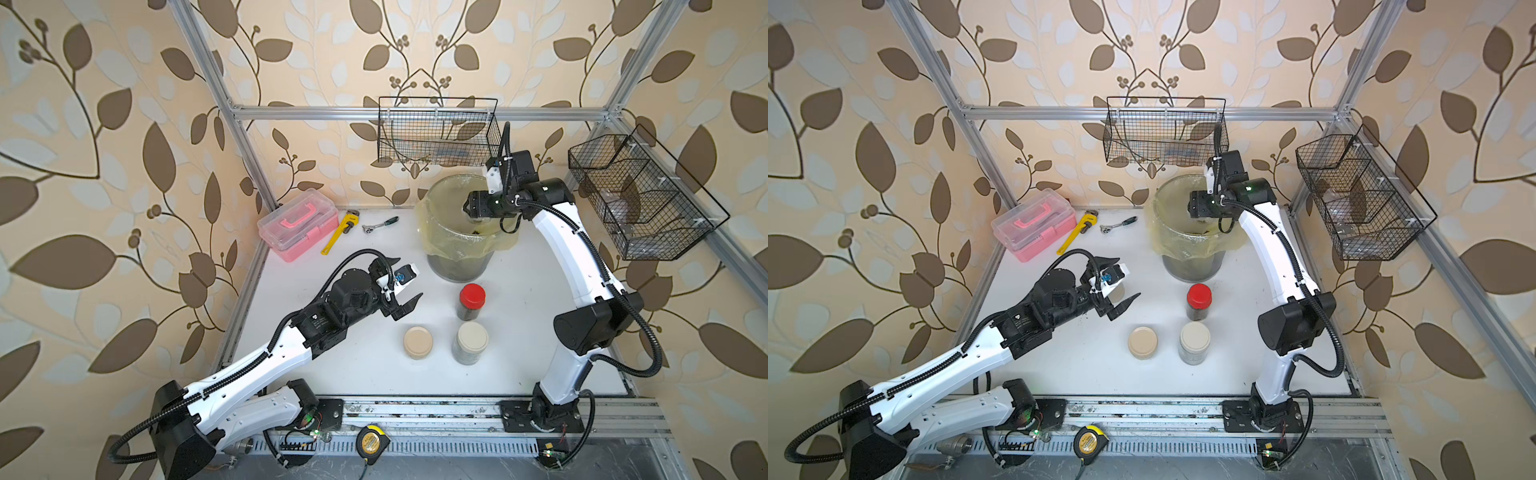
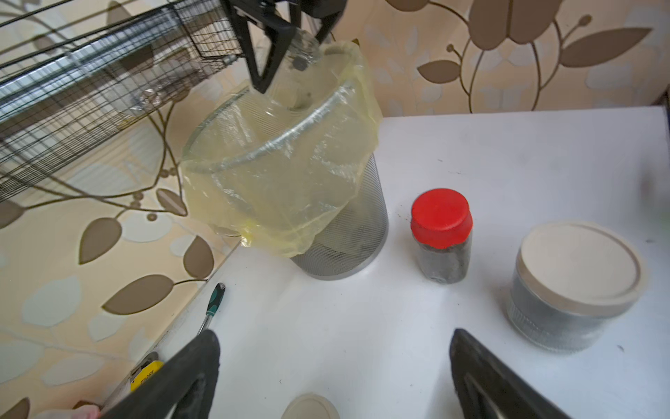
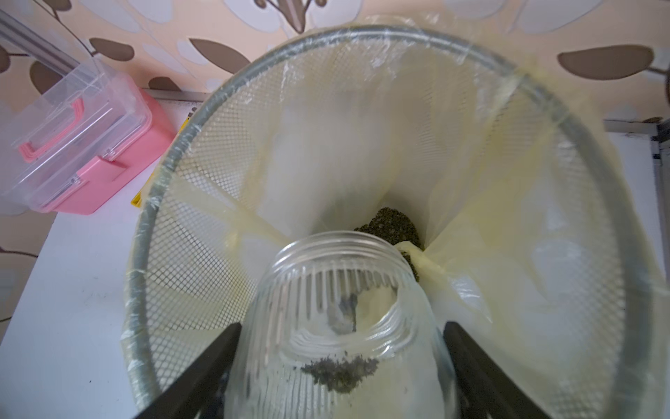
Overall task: Empty moldy tea leaves from jars
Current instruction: Pour the moldy tea leaves from the jar into the trash bin.
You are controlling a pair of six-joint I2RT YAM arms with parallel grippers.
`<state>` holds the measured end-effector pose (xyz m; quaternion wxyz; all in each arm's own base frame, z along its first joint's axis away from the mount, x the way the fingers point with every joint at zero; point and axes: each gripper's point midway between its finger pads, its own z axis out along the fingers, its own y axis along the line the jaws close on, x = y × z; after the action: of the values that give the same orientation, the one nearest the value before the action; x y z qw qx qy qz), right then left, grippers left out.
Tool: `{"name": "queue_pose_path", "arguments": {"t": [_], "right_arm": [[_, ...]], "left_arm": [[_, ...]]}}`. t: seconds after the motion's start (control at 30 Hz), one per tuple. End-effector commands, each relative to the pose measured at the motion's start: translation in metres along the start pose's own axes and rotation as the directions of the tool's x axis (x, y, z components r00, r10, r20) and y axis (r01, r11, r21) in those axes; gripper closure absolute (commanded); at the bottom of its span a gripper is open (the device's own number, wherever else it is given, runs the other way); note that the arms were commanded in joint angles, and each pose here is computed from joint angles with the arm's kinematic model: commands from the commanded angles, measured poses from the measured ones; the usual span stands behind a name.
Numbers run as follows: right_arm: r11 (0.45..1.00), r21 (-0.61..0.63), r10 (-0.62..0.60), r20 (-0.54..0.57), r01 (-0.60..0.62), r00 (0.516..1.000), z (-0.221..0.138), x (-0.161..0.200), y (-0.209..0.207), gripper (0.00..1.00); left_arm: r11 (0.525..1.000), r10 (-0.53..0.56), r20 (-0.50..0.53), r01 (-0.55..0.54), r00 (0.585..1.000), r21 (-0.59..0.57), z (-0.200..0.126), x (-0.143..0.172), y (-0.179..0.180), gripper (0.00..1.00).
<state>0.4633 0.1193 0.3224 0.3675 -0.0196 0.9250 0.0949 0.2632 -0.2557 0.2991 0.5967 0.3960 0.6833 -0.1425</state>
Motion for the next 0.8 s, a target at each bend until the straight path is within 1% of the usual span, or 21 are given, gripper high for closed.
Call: {"name": "queue_pose_path", "arguments": {"t": [0.0, 0.03, 0.07, 0.13, 0.17, 0.2, 0.27, 0.3, 0.33, 0.37, 0.4, 0.43, 0.47, 0.5, 0.53, 0.57, 0.6, 0.63, 0.67, 0.7, 0.77], "right_arm": [[0.987, -0.155, 0.058, 0.103, -0.041, 0.993, -0.02, -0.022, 0.017, 0.7], [0.977, -0.202, 0.088, 0.114, -0.063, 0.99, -0.02, -0.024, 0.021, 0.7], [0.983, -0.167, 0.095, 0.126, -0.073, 0.987, -0.019, -0.024, 0.016, 0.7], [1.0, 0.008, 0.012, 0.128, -0.013, 0.992, -0.016, -0.021, 0.004, 0.7], [0.999, 0.049, -0.027, 0.103, 0.022, 0.994, -0.014, -0.019, 0.005, 0.7], [0.999, 0.031, -0.035, 0.083, 0.033, 0.996, -0.014, -0.018, 0.009, 0.69], [0.988, -0.152, 0.011, 0.076, 0.001, 0.997, -0.016, -0.021, 0.03, 0.68], [0.979, -0.203, 0.041, 0.092, -0.021, 0.995, -0.017, -0.024, 0.035, 0.68], [0.976, -0.213, 0.061, 0.112, -0.036, 0.992, -0.019, -0.026, 0.034, 0.68], [0.982, -0.186, 0.053, 0.129, -0.029, 0.99, -0.021, -0.027, 0.031, 0.69], [0.985, -0.169, 0.043, 0.127, -0.021, 0.991, -0.021, -0.026, 0.03, 0.68], [0.985, -0.172, 0.037, 0.118, -0.016, 0.992, -0.022, -0.025, 0.03, 0.68], [0.982, -0.186, 0.033, 0.111, -0.012, 0.993, -0.024, -0.025, 0.032, 0.69], [0.981, -0.192, 0.03, 0.106, -0.009, 0.994, -0.026, -0.023, 0.033, 0.69], [0.981, -0.192, 0.023, 0.109, -0.002, 0.994, -0.029, -0.023, 0.033, 0.69], [0.982, -0.19, 0.016, 0.115, 0.006, 0.993, -0.033, -0.022, 0.033, 0.69], [0.981, -0.191, 0.015, 0.12, 0.008, 0.993, -0.036, -0.022, 0.033, 0.69], [0.981, -0.193, 0.013, 0.126, 0.011, 0.992, -0.04, -0.022, 0.032, 0.69], [0.98, -0.2, 0.014, 0.134, 0.013, 0.991, -0.044, -0.022, 0.032, 0.69], [0.978, -0.209, 0.016, 0.139, 0.013, 0.99, -0.048, -0.022, 0.032, 0.69], [0.974, -0.226, 0.018, 0.151, 0.017, 0.988, -0.057, -0.021, 0.033, 0.69]], "left_arm": [[0.901, -0.364, 0.16, 0.391, 0.917, -0.189, -0.017, -0.063, 0.055, 0.01], [0.852, -0.449, 0.185, 0.481, 0.874, -0.207, -0.018, -0.069, 0.063, 0.01], [0.802, -0.524, 0.203, 0.56, 0.827, -0.21, -0.017, -0.074, 0.068, 0.01], [0.725, -0.63, 0.221, 0.666, 0.744, -0.174, -0.012, -0.084, 0.069, 0.01], [0.68, -0.682, 0.229, 0.718, 0.694, -0.15, -0.007, -0.089, 0.069, 0.01], [0.637, -0.725, 0.233, 0.76, 0.648, -0.132, -0.003, -0.091, 0.069, 0.01], [0.553, -0.797, 0.232, 0.828, 0.558, -0.09, 0.007, -0.099, 0.067, 0.01], [0.536, -0.812, 0.226, 0.841, 0.538, -0.076, 0.011, -0.102, 0.066, 0.01], [0.537, -0.816, 0.221, 0.842, 0.535, -0.056, 0.015, -0.11, 0.065, 0.01], [0.556, -0.806, 0.216, 0.83, 0.551, -0.041, 0.019, -0.117, 0.064, 0.01], [0.592, -0.785, 0.214, 0.806, 0.582, -0.018, 0.023, -0.125, 0.062, 0.01], [0.659, -0.735, 0.221, 0.752, 0.642, 0.009, 0.027, -0.137, 0.059, 0.01], [0.742, -0.656, 0.239, 0.669, 0.716, 0.034, 0.03, -0.149, 0.056, 0.01], [0.818, -0.566, 0.257, 0.573, 0.783, 0.053, 0.033, -0.158, 0.051, 0.01], [0.909, -0.416, 0.276, 0.409, 0.867, 0.084, 0.038, -0.165, 0.04, 0.01], [0.967, -0.252, 0.296, 0.231, 0.921, 0.104, 0.044, -0.169, 0.028, 0.01], [0.99, -0.131, 0.31, 0.105, 0.942, 0.099, 0.05, -0.169, 0.022, 0.01], [0.996, -0.002, 0.321, -0.026, 0.947, 0.084, 0.058, -0.169, 0.017, 0.01], [0.984, 0.129, 0.329, -0.161, 0.935, 0.071, 0.064, -0.169, 0.012, 0.01], [0.963, 0.225, 0.306, -0.258, 0.925, 0.071, 0.081, -0.158, 0.006, 0.01], [0.919, 0.354, 0.299, -0.39, 0.886, 0.067, 0.099, -0.156, 0.008, 0.01]]}}
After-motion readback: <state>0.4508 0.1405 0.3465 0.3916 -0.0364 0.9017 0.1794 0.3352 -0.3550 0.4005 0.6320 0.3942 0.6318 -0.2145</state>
